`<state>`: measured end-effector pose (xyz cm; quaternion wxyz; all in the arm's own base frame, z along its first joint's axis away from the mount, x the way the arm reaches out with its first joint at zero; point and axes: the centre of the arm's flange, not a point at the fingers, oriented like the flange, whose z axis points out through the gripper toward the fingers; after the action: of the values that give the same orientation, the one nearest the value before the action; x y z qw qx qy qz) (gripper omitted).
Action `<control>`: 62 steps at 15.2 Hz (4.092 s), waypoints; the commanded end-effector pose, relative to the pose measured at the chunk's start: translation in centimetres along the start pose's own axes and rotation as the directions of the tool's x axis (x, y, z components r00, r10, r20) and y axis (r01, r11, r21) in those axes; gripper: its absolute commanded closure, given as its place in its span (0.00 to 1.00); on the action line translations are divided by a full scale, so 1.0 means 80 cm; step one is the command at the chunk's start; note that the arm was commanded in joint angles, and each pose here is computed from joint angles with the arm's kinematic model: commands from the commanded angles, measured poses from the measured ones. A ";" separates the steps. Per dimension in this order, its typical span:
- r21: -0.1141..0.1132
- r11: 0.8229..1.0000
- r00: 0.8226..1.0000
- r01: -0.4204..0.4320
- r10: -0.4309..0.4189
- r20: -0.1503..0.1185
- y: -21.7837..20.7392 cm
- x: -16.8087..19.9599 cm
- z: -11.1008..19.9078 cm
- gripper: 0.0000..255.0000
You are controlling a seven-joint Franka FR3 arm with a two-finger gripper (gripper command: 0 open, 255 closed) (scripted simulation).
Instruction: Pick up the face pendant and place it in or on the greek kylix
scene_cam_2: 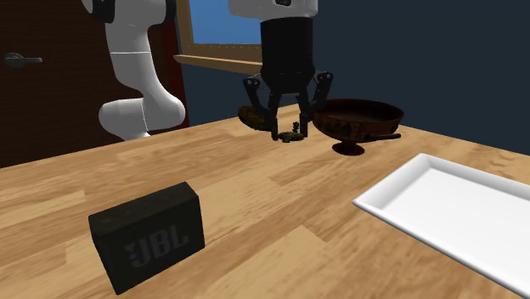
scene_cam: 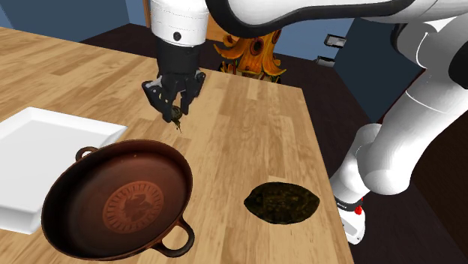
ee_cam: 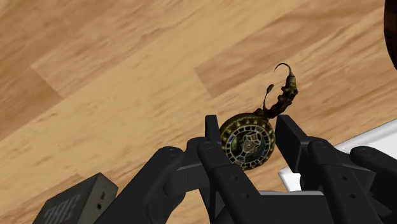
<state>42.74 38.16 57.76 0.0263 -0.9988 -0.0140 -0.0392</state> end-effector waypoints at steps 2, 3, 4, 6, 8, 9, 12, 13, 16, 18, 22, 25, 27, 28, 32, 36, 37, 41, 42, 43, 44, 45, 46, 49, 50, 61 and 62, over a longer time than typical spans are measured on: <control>0.000 1.000 1.000 0.000 0.000 0.000 -0.002 0.001 -0.021 1.00; 0.000 1.000 1.000 0.000 0.000 0.000 -0.002 0.002 -0.027 1.00; 0.000 1.000 1.000 0.000 0.000 0.000 -0.002 0.002 -0.034 1.00; 0.000 1.000 1.000 0.000 0.000 0.000 -0.003 0.003 -0.047 1.00; 0.000 1.000 1.000 0.000 0.000 0.000 -0.004 0.004 -0.060 1.00; 0.000 1.000 1.000 0.000 0.000 0.000 -0.004 0.005 -0.067 1.00; 0.000 1.000 1.000 0.000 0.000 0.000 -0.005 0.006 -0.086 1.00; 0.000 1.000 1.000 0.000 0.000 0.000 -0.005 0.007 -0.093 1.00; 0.000 1.000 1.000 0.000 0.000 0.000 -0.006 0.008 -0.107 1.00; 0.000 1.000 1.000 0.000 0.000 0.000 -0.034 -0.009 -0.109 1.00; 0.000 1.000 1.000 0.000 0.000 0.000 -0.091 -0.043 -0.112 1.00; 0.000 1.000 1.000 0.000 0.000 0.000 -0.133 -0.069 -0.114 1.00; 0.000 1.000 1.000 0.000 0.000 0.000 -0.161 -0.086 -0.115 1.00; 0.000 1.000 1.000 0.000 0.000 0.000 -0.175 -0.095 -0.116 1.00; 0.000 1.000 1.000 0.000 0.000 0.000 -0.216 -0.121 -0.111 1.00; 0.000 1.000 1.000 0.000 0.000 0.000 -0.215 -0.123 -0.085 1.00; 0.000 1.000 1.000 0.000 0.000 0.000 -0.215 -0.123 -0.078 1.00; 0.000 1.000 1.000 0.000 0.000 0.000 -0.213 -0.125 -0.052 1.00; 0.000 1.000 1.000 0.000 0.000 0.000 -0.213 -0.126 -0.046 1.00; 0.000 1.000 1.000 0.000 0.000 0.000 -0.212 -0.126 -0.039 1.00; 0.000 1.000 1.000 0.000 0.000 0.000 -0.212 -0.127 -0.032 1.00; 0.000 1.000 1.000 0.000 0.000 0.000 -0.212 -0.127 -0.026 1.00; 0.000 1.000 1.000 0.000 0.000 0.000 -0.211 -0.128 -0.020 1.00; 0.000 1.000 1.000 0.000 0.000 0.000 -0.211 -0.128 -0.020 1.00; 0.000 1.000 1.000 0.000 0.000 0.000 -0.211 -0.128 -0.020 1.00; 0.000 1.000 1.000 0.000 0.000 0.000 -0.211 -0.128 -0.053 0.00; 0.000 1.000 1.000 0.000 0.000 0.000 -0.211 -0.128 -0.069 0.00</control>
<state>31.67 54.63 62.31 0.0269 -0.9988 -0.0141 -0.0393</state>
